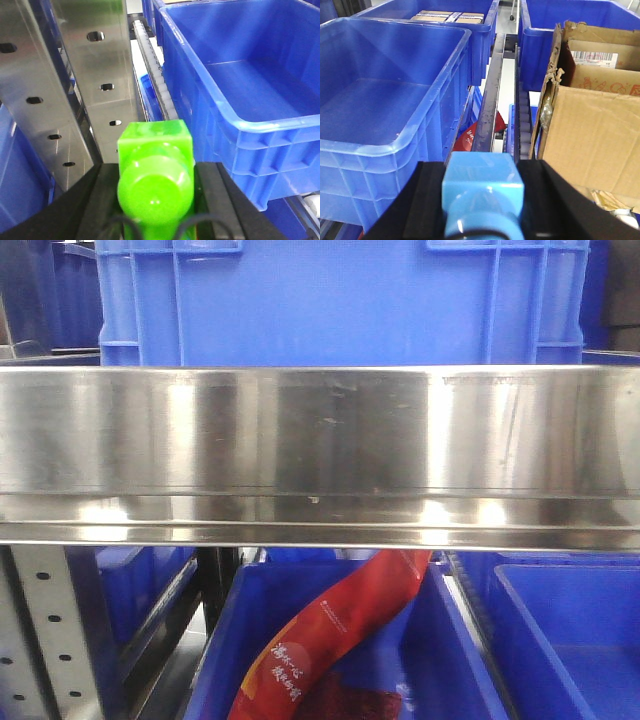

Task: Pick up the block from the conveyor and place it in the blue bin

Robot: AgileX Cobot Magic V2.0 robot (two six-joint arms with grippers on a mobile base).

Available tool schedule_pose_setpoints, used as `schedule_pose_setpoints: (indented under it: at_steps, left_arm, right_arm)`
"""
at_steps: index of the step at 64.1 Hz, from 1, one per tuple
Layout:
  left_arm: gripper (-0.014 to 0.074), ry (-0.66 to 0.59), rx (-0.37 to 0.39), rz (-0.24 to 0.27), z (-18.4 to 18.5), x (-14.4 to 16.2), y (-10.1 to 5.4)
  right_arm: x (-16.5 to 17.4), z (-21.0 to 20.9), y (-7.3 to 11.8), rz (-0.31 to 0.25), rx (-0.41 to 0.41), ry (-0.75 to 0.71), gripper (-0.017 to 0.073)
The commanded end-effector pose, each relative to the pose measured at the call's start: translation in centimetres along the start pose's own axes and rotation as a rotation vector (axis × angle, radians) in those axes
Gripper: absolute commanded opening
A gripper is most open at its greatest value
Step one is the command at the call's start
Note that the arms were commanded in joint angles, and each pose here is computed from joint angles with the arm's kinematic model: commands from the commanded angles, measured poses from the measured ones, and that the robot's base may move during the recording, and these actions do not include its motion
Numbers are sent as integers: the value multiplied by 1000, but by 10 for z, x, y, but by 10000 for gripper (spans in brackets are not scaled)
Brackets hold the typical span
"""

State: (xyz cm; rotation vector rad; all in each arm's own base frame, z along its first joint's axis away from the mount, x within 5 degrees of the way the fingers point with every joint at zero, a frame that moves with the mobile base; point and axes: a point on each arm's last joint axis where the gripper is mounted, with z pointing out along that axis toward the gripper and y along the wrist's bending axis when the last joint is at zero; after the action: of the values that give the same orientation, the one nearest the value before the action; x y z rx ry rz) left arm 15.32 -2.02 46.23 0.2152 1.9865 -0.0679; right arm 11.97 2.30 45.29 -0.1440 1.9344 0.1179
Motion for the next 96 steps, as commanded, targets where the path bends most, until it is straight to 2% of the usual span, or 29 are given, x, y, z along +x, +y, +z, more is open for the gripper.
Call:
schedule_pose_setpoints:
  at_steps: [1, 11, 18, 26, 35, 45, 60, 68, 83, 87, 91, 93, 96]
  left_arm:
    - [-111, -22, 10, -6, -2, -2, -2]
    - [-111, -30, 11, -7, -2, -3, -2]
    - [-111, -82, 26, -1, -2, -8, -4]
    - [-111, -139, 141, 52, 3, -26, -25]
    - [-111, -140, 243, 110, 21, -47, -50]
    - [-111, -119, 310, 138, 56, -71, -76]
    - [-111, -34, 352, 117, 124, -82, -101]
    - [-111, 23, 369, 103, 155, -76, -111]
    - [-106, 72, 366, 103, 190, -64, -120]
    - [-66, 80, 365, 104, 194, -62, -121]
    - [20, 83, 365, 104, 195, -61, -121]
    - [72, 83, 365, 104, 195, -61, -121]
    - [183, 83, 365, 104, 195, -61, -121]
  right_arm:
    - [-3, -2, 0, -14, 2, -30, -162]
    - [-3, -2, 0, -13, 1, -30, -162]
    - [-8, -5, 1, -4, -9, -56, -162]
    - [-28, -3, 7, 42, -68, -128, -162]
    - [-54, 10, 16, 32, -150, -148, -162]
    - [-77, 39, 34, 29, -259, -126, -162]
    - [-81, 95, 78, -32, -389, -17, -162]
    - [-68, 132, 93, -47, -398, 79, -162]
    - [-48, 179, 104, -59, -383, 192, -162]
    - [-45, 184, 105, -60, -382, 206, -153]
    - [-44, 186, 105, -60, -381, 210, -94]
    - [-44, 187, 105, -60, -381, 212, -45]
    - [-44, 187, 105, -60, -381, 210, 97]
